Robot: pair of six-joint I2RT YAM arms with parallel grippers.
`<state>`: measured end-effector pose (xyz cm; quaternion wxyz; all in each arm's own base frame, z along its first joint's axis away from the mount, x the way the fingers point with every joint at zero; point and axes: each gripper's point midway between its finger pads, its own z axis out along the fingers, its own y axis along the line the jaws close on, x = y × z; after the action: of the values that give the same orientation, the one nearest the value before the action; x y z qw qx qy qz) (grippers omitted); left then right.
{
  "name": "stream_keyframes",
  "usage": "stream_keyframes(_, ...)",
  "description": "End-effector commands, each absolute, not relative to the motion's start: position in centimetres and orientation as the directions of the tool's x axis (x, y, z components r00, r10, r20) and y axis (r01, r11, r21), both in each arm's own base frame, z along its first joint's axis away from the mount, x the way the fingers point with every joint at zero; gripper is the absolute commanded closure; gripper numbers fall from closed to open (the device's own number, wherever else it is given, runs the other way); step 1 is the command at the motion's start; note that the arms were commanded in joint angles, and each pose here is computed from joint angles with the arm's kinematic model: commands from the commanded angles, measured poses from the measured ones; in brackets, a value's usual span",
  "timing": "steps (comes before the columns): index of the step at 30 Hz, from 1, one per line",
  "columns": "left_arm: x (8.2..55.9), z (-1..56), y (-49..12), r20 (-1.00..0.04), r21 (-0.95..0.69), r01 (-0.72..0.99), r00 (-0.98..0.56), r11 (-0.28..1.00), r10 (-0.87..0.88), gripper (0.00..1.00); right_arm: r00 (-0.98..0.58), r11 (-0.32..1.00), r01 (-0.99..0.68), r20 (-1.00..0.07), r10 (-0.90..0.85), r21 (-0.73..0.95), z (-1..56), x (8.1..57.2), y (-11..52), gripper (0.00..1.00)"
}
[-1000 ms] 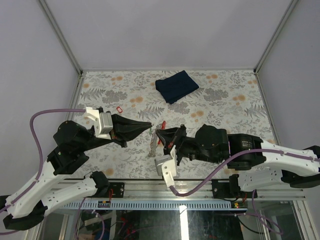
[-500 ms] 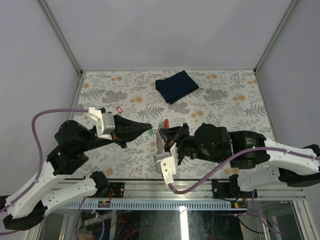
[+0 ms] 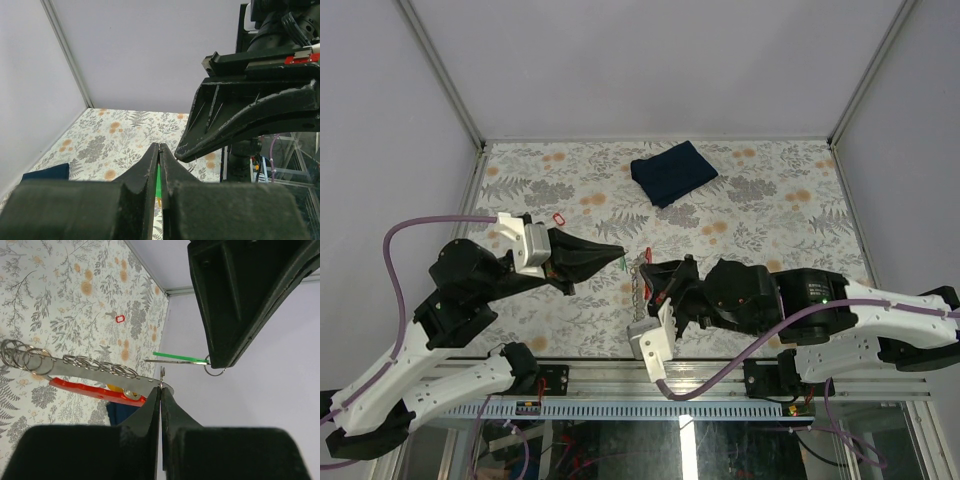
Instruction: Put the keys on the keyring
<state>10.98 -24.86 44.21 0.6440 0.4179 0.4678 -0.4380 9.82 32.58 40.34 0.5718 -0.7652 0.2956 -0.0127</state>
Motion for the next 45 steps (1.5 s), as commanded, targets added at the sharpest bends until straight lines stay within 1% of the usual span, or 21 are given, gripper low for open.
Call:
stream_keyframes(1, 10.8, 45.6, -24.6, -0.96, 0.146, 0.952, 0.203, 0.27, -0.194, 1.0, 0.807, -0.064, -0.419, -0.339, -0.483, -0.906, 43.1, 10.5, 31.4, 1.0)
stream_keyframes(4, 10.9, 45.7, -24.7, -0.959, 0.149, 0.951, 0.206, 0.271, -0.193, 1.0, 0.758, -0.023, -0.511, -0.438, -0.483, -0.859, 43.4, 10.1, 31.3, 1.0)
stream_keyframes(7, 11.0, 45.7, -24.8, -0.96, 0.15, 0.951, 0.206, 0.272, -0.192, 1.0, 0.668, 0.03, -0.619, -0.546, -0.505, -0.785, 44.1, 9.9, 30.8, 1.0)
stream_keyframes(9, 11.1, 45.7, -24.9, -0.96, 0.152, 0.951, 0.207, 0.269, -0.189, 1.0, 0.628, 0.025, -0.668, -0.581, -0.518, -0.744, 43.9, 9.6, 30.5, 1.0)
stream_keyframes(12, 11.0, 45.5, -25.1, -0.961, 0.149, 0.954, 0.202, 0.26, -0.189, 1.0, 0.584, 0.0, -0.744, -0.649, -0.487, -0.669, 43.6, 8.9, 30.2, 1.0)
stream_keyframes(15, 10.7, 45.5, -25.4, -0.962, 0.15, 0.96, 0.197, 0.235, -0.19, 1.0, 0.531, -0.037, -0.811, -0.707, -0.468, -0.584, 42.4, 9.7, 30.0, 1.0)
stream_keyframes(20, 11.0, 44.8, -25.9, -0.965, 0.166, 0.961, 0.205, 0.221, -0.165, 1.0, 0.465, -0.076, -0.875, -0.786, -0.406, -0.478, 42.6, 9.3, 30.1, 1.0)
stream_keyframes(24, 11.9, 44.1, -26.7, -0.969, 0.178, 0.96, 0.209, 0.217, -0.129, 1.0, 0.389, -0.056, -0.914, -0.831, -0.398, -0.401, 41.6, 9.8, 30.2, 1.0)
stream_keyframes(27, 13.5, 43.0, -26.9, -0.98, 0.161, 0.96, 0.184, 0.23, -0.082, 1.0, 0.298, -0.001, -0.944, -0.848, -0.438, -0.33, 39.4, 11.3, 29.9, 1.0)
stream_keyframes(33, 18.2, 39.0, -25.8, -0.999, 0.019, 0.955, 0.027, 0.295, -0.022, 1.0, 0.013, 0.208, -0.968, -0.856, -0.516, -0.14, 31.9, 16.2, 28.3, 1.0)
stream_keyframes(37, 21.2, 35.9, -24.6, -0.993, -0.109, 0.922, -0.118, 0.371, 0.001, 1.0, -0.189, 0.312, -0.95, -0.824, -0.534, 0.016, 27.0, 18.5, 27.5, 1.0)
stream_keyframes(40, 22.5, 33.9, -24.1, -0.979, -0.18, 0.894, -0.205, 0.41, 0.018, 1.0, -0.3, 0.375, -0.922, -0.79, -0.534, 0.097, 24.4, 19.5, 27.5, 1.0)
stream_keyframes(42, 23.3, 32.6, -23.9, -0.966, -0.214, 0.869, -0.256, 0.446, 0.035, 1.0, -0.361, 0.426, -0.895, -0.771, -0.525, 0.13, 23.3, 20.2, 27.6, 1.0)
stream_keyframes(45, 24.2, 30.6, -23.6, -0.938, -0.261, 0.826, -0.34, 0.5, 0.072, 1.0, -0.408, 0.448, -0.879, -0.747, -0.525, 0.166, 22.7, 20.4, 27.9, 1.0)
